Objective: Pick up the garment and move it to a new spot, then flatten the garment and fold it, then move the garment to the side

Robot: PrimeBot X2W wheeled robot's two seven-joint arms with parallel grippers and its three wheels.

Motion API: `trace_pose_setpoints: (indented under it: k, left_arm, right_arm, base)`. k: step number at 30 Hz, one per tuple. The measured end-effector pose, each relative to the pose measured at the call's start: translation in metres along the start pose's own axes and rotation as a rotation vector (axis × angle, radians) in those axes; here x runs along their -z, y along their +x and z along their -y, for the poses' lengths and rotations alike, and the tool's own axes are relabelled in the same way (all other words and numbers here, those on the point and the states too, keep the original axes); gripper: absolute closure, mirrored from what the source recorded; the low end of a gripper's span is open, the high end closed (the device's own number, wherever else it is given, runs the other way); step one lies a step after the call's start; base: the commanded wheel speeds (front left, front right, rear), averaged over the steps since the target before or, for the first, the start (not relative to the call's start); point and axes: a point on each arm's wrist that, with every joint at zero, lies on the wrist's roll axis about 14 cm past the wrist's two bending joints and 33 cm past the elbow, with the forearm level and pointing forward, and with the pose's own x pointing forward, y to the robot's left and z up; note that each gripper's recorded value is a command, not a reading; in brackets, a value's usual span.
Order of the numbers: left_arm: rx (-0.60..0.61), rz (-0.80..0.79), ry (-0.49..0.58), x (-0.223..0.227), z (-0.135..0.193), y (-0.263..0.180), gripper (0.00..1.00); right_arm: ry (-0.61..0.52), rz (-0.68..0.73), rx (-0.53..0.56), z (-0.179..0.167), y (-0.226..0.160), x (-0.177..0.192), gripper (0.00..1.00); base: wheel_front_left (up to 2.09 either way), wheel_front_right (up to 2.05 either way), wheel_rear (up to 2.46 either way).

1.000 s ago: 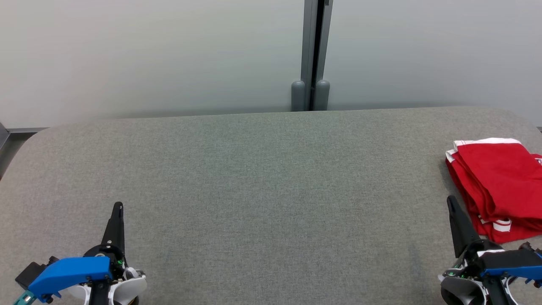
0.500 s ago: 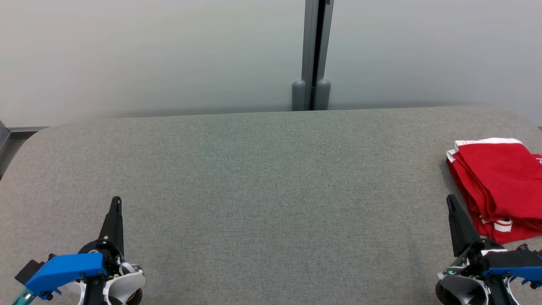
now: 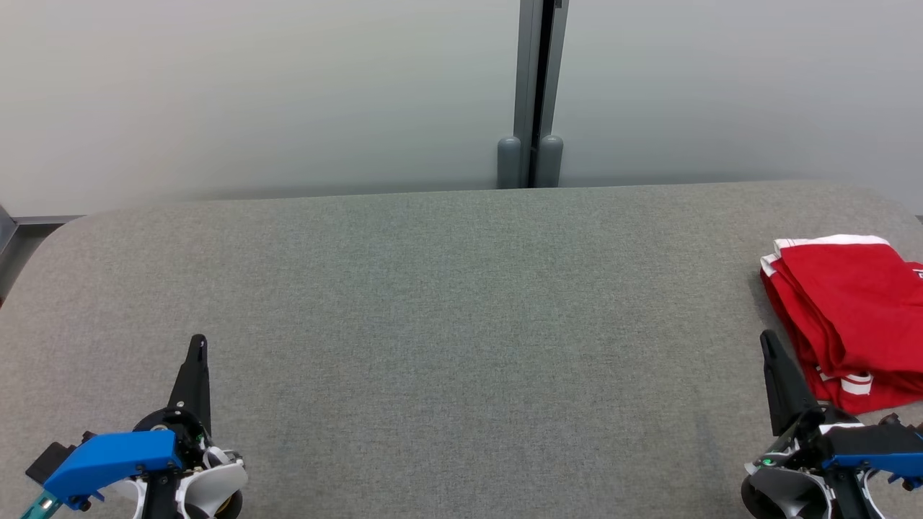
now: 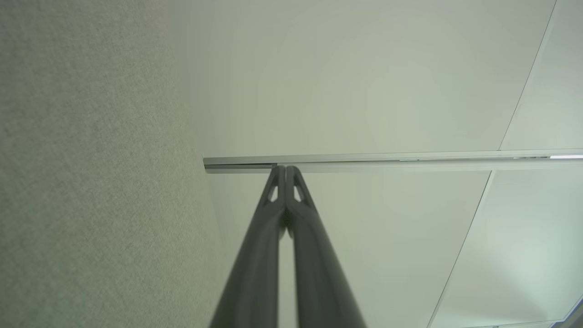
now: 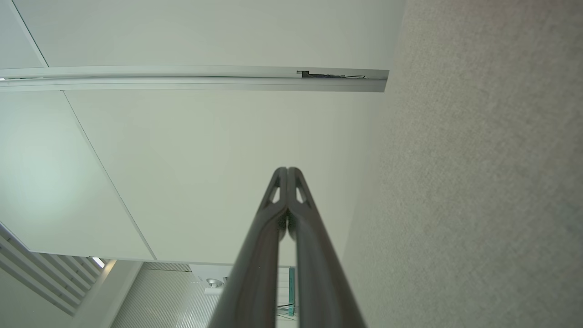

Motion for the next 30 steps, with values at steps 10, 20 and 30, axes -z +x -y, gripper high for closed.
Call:
trace_pose_setpoints:
  k: [10, 20, 30]
  left_arm:
    - [0.000, 0.000, 0.000, 0.0000, 0.0001, 0.0000, 1.00]
    - [0.000, 0.000, 0.000, 0.0000, 0.0001, 0.0000, 1.00]
    - [0.000, 0.000, 0.000, 0.0000, 0.0001, 0.0001, 1.00]
  right_arm:
    - [0.000, 0.000, 0.000, 0.0000, 0.0000, 0.0000, 1.00]
    - [0.000, 0.000, 0.000, 0.0000, 0.0000, 0.0001, 1.00]
    - [0.000, 0.000, 0.000, 0.0000, 0.0000, 0.0002, 1.00]
  base:
    - [0.00, 0.00, 0.00]
    - [0.00, 0.00, 0.00]
    - [0.00, 0.00, 0.00]
